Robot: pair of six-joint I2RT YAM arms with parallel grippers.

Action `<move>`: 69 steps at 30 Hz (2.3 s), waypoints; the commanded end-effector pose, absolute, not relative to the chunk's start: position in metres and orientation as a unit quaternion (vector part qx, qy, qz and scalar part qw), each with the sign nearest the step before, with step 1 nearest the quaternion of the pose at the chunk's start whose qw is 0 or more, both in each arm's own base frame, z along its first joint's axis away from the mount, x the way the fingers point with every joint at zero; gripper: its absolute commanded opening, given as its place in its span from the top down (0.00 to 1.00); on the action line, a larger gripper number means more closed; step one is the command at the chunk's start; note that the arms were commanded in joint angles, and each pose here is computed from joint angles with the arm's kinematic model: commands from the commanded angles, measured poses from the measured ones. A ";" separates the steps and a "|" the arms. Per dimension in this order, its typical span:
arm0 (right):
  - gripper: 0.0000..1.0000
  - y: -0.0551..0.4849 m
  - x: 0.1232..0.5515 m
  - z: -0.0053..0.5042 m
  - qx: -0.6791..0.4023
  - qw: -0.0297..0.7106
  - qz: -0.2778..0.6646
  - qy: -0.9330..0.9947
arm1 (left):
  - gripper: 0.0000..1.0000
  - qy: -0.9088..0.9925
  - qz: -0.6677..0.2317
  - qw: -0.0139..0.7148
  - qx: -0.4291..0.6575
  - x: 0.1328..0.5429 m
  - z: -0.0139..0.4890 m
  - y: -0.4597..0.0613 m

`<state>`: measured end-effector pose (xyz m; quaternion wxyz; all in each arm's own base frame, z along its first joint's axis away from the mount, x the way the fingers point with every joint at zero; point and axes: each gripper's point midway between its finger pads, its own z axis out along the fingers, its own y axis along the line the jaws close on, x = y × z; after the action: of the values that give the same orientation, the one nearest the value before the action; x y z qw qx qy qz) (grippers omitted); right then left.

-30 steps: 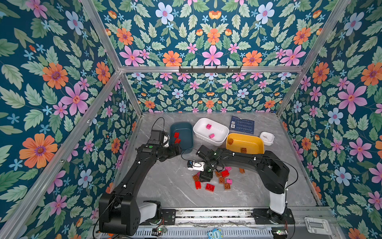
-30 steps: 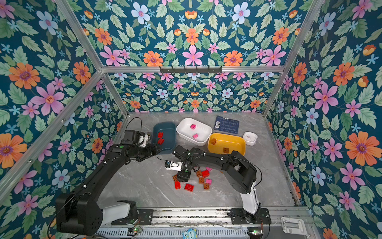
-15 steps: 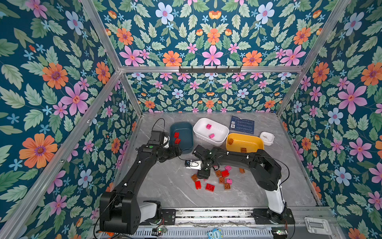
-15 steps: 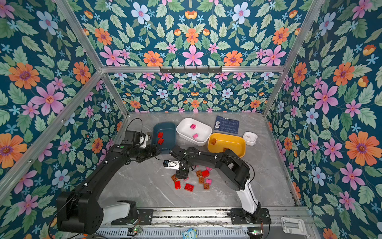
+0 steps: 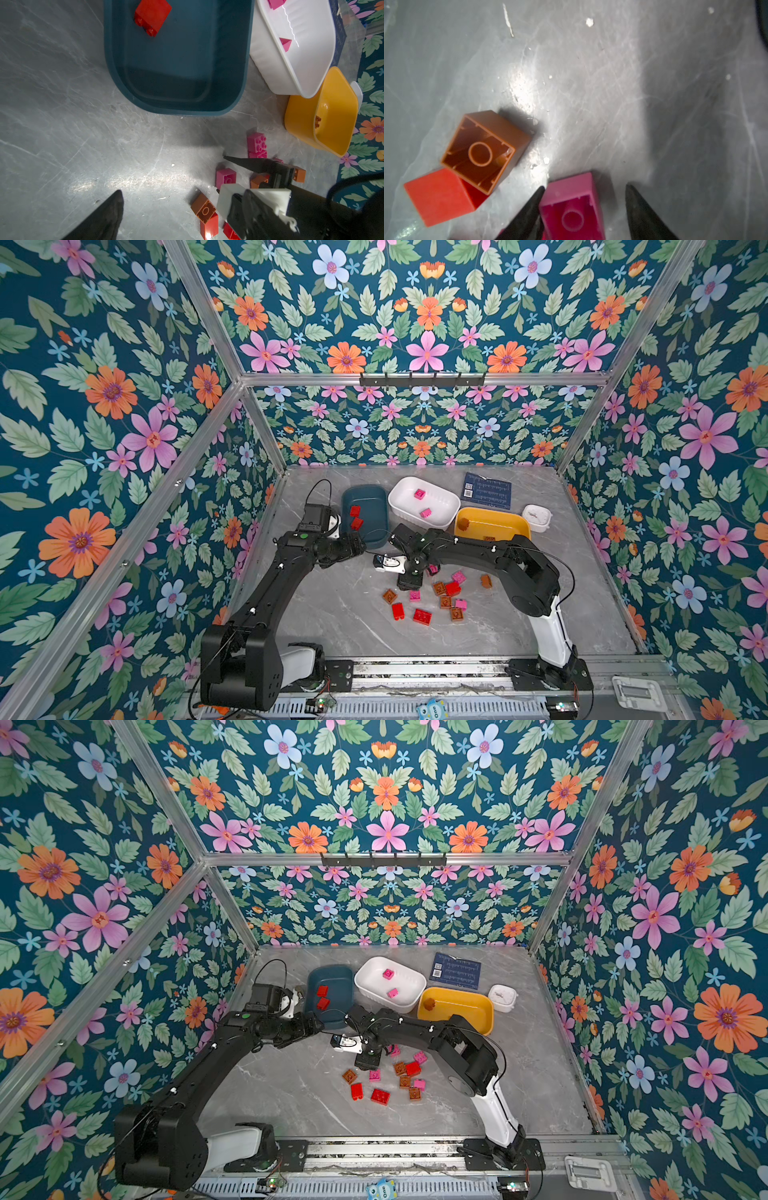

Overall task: Sort the legos into containers by color
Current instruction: Pick up the lego from the center of the table, then place the lego in the container.

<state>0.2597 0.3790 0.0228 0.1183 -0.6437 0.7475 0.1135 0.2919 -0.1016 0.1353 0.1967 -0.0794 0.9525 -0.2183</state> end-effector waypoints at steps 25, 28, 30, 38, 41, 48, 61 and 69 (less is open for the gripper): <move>0.78 0.266 0.323 0.148 -0.431 0.191 0.187 0.862 | 0.10 0.913 -0.324 0.231 -0.088 0.316 0.179 -0.132; 0.78 0.231 0.342 0.155 -0.382 0.205 0.189 0.881 | 0.10 0.909 -0.335 0.234 -0.089 0.319 0.183 -0.137; 0.78 0.214 0.351 0.155 -0.367 0.210 0.184 0.888 | 0.11 0.907 -0.339 0.233 -0.087 0.320 0.184 -0.140; 0.78 0.228 0.365 0.166 -0.357 0.230 0.233 0.875 | 0.11 0.910 -0.327 0.242 -0.083 0.323 0.190 -0.137; 0.78 0.238 0.376 0.170 -0.348 0.241 0.251 0.870 | 0.10 0.909 -0.325 0.246 -0.084 0.324 0.193 -0.136; 0.78 0.253 0.416 0.160 -0.325 0.254 0.255 0.875 | 0.11 0.910 -0.323 0.248 -0.085 0.327 0.194 -0.136; 0.63 0.247 0.514 0.090 -0.292 0.245 0.131 0.915 | 0.11 0.914 -0.313 0.244 -0.087 0.328 0.191 -0.133; 0.32 0.264 0.496 0.114 -0.323 0.249 0.182 0.895 | 0.10 0.923 -0.294 0.234 -0.085 0.323 0.183 -0.128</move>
<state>0.5100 0.2556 0.1023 0.2516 -0.3026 0.9061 0.1553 0.3253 -0.1317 0.1868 0.2368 -0.0898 0.9171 -0.3080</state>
